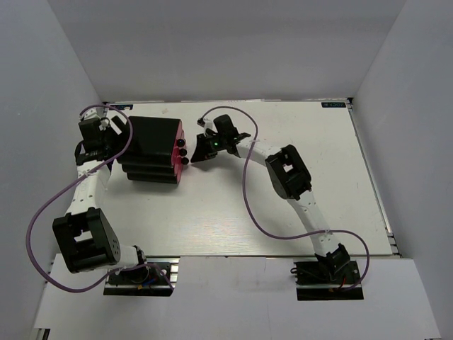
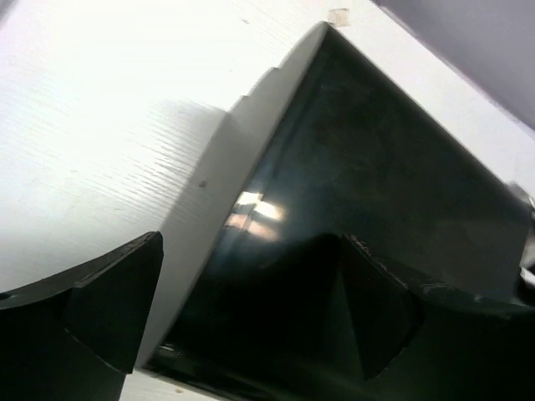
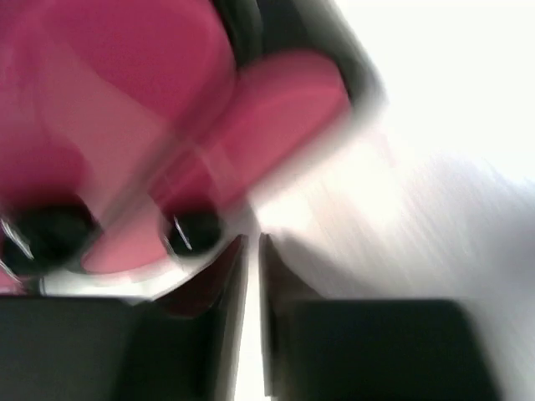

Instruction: Organize the makeup

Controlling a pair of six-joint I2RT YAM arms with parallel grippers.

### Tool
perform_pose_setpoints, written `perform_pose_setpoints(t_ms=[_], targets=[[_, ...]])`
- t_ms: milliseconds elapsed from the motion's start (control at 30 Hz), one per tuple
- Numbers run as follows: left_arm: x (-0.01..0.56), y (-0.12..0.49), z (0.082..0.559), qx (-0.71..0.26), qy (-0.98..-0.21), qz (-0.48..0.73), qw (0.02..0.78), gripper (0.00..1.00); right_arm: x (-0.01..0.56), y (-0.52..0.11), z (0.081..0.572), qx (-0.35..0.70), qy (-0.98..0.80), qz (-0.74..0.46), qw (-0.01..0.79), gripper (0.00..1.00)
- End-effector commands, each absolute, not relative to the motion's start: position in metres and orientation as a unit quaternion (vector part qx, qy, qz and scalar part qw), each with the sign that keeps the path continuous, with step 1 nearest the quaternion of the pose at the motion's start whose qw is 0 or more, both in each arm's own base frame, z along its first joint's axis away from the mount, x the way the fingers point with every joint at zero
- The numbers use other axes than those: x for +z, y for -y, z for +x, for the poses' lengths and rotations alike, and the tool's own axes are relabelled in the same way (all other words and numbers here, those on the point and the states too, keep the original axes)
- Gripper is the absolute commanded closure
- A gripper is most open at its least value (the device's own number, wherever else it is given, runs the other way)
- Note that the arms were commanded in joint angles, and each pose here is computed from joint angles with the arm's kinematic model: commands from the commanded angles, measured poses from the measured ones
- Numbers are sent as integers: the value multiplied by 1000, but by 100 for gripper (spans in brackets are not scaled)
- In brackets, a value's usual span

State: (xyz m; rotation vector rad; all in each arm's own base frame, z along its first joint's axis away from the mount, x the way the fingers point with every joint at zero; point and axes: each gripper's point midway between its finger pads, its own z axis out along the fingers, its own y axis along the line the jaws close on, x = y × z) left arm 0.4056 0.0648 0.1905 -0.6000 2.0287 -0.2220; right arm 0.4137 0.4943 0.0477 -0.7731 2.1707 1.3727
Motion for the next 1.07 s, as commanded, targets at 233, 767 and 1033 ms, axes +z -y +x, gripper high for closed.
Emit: perform_pose_setpoints(t_ms=[233, 767, 1033], targets=[[258, -122, 370, -23, -736, -369, 567, 2, 134, -370, 406, 373, -794, -348, 331, 29], [372, 93, 249, -413, -625, 103, 654, 2, 210, -203, 320, 152, -781, -319, 514, 11], [329, 113, 241, -459, -649, 117, 595, 2, 265, -154, 285, 105, -716, -275, 633, 11]])
